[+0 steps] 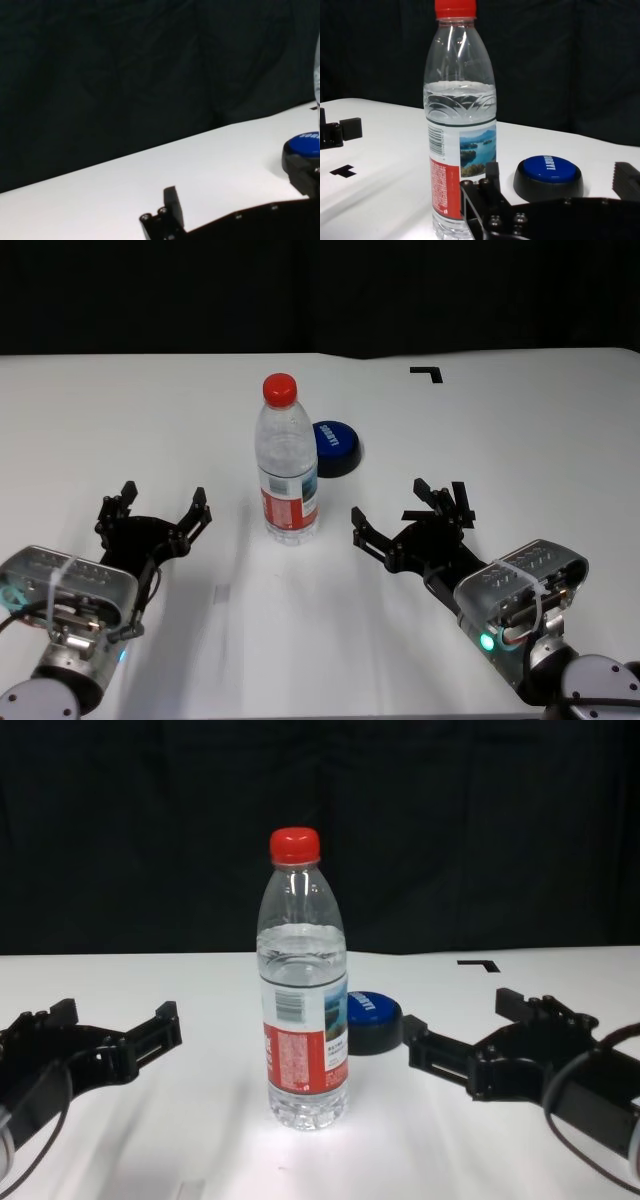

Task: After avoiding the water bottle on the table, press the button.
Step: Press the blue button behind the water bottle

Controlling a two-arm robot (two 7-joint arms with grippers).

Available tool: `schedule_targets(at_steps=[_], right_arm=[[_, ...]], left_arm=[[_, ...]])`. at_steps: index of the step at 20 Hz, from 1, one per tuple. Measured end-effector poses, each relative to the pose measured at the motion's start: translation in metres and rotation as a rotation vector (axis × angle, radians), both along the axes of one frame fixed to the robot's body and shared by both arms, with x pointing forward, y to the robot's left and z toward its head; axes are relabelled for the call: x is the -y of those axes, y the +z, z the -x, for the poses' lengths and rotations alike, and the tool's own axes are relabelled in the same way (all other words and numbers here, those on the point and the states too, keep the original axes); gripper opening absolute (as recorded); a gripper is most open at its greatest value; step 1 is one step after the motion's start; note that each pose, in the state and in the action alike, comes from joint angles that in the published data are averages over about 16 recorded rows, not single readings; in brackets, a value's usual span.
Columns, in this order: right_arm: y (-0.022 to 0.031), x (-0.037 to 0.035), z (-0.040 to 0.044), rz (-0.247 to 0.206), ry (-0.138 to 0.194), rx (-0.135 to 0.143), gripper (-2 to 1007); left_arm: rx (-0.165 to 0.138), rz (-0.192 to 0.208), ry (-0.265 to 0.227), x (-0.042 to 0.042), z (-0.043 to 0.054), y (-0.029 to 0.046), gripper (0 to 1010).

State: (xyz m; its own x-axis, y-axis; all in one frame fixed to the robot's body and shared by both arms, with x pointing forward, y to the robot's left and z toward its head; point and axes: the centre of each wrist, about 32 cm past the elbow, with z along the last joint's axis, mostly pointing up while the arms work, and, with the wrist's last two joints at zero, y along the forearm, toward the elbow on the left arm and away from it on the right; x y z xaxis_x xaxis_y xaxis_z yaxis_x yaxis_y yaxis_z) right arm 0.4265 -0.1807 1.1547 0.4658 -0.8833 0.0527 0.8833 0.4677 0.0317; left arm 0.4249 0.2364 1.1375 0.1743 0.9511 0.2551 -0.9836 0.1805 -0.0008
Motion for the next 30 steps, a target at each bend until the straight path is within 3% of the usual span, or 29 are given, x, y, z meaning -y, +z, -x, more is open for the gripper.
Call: schedule_targets(at_steps=[18, 30], right_arm=[[0.0000, 0.0000, 0.0000, 0.000, 0.000, 0.000, 1003], [0.0000, 0.0000, 0.0000, 0.000, 0.000, 0.000, 1003]], left_arm=[[0.012, 0.005, -0.002, -0.0005, 0.0011, 0.0021, 1003], [0.056, 0.013, -0.015, -0.0037, 0.0143, 0.0112, 1003]])
